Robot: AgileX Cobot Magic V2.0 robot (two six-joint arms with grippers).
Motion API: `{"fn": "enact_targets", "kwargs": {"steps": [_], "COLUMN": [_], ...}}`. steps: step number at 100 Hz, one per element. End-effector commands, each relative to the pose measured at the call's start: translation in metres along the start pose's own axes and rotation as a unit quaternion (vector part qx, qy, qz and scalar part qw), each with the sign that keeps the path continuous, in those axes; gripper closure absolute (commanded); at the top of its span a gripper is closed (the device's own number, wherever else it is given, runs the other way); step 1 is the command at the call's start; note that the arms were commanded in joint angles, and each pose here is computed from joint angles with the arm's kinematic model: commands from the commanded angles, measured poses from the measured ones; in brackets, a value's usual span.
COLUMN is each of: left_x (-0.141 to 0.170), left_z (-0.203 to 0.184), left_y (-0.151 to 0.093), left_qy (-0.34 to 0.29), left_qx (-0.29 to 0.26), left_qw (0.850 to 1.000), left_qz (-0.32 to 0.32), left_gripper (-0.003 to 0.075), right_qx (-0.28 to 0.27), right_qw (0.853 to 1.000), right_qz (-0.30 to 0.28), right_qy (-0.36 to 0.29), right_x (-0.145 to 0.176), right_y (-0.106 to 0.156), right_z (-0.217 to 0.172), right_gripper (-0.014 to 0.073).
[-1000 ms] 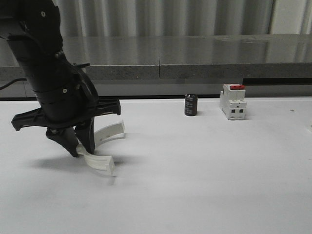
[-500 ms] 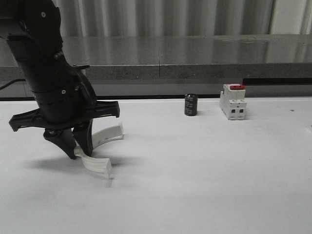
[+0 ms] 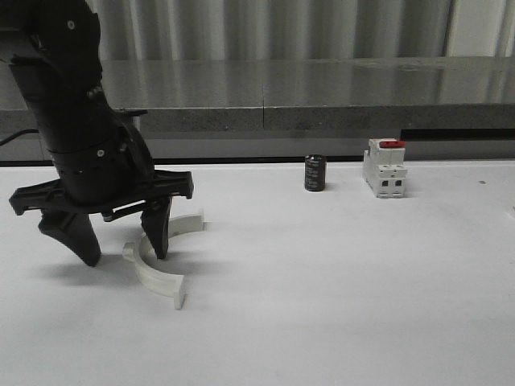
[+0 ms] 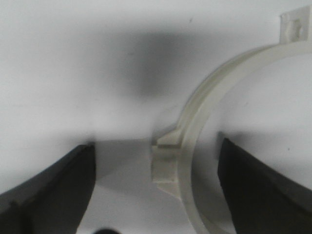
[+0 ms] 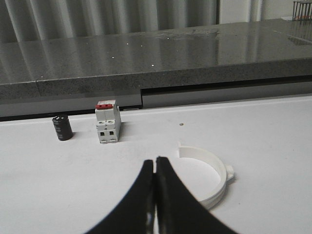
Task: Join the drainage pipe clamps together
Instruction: 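Open the left gripper and lift it away from the clamp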
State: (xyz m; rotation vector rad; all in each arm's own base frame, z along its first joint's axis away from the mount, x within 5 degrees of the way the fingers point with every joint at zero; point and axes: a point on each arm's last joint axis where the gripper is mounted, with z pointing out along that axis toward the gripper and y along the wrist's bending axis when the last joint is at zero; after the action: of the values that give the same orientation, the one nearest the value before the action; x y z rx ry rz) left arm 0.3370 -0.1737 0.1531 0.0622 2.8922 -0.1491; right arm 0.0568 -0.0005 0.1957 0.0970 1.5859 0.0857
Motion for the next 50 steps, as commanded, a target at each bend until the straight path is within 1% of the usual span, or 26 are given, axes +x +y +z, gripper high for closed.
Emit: {"fn": "enact_targets", "kwargs": {"steps": [1, 10, 17, 26, 33, 50], "left_x": [-0.009, -0.013, -0.018, -0.023, -0.025, -0.020], "left_z": [-0.031, -0.044, -0.062, -0.092, -0.116, -0.170], "left_y": [-0.006, -0.003, 0.002, 0.012, 0.027, 0.075], "left_qy": [-0.047, -0.072, -0.105, -0.149, -0.175, -0.250], "left_qx": [0.014, 0.014, 0.018, 0.021, 0.017, -0.002], "left_qw": [0.999, 0.997, 0.994, 0.988, 0.983, 0.967], "left_qz": [0.012, 0.018, 0.021, 0.044, 0.052, 0.041], "left_gripper": [0.0177, 0.0177, 0.0177, 0.0177, 0.0177, 0.0177], "right_qx": [-0.005, -0.005, -0.005, -0.005, -0.005, -0.005], "right_qw": [0.998, 0.998, 0.998, 0.998, 0.998, 0.998], "right_qz": [0.000, 0.000, 0.000, 0.000, 0.000, 0.000], "right_qy": [-0.062, -0.062, -0.062, -0.062, -0.062, -0.062], "right_x": [-0.015, -0.015, -0.015, -0.015, -0.015, -0.015], "right_y": [0.002, 0.002, 0.002, 0.002, 0.002, 0.002], "right_z": [-0.003, -0.003, -0.003, -0.003, -0.003, -0.003], "right_gripper": [0.0655, 0.0655, 0.0655, 0.0655, 0.0655, 0.0655]}}
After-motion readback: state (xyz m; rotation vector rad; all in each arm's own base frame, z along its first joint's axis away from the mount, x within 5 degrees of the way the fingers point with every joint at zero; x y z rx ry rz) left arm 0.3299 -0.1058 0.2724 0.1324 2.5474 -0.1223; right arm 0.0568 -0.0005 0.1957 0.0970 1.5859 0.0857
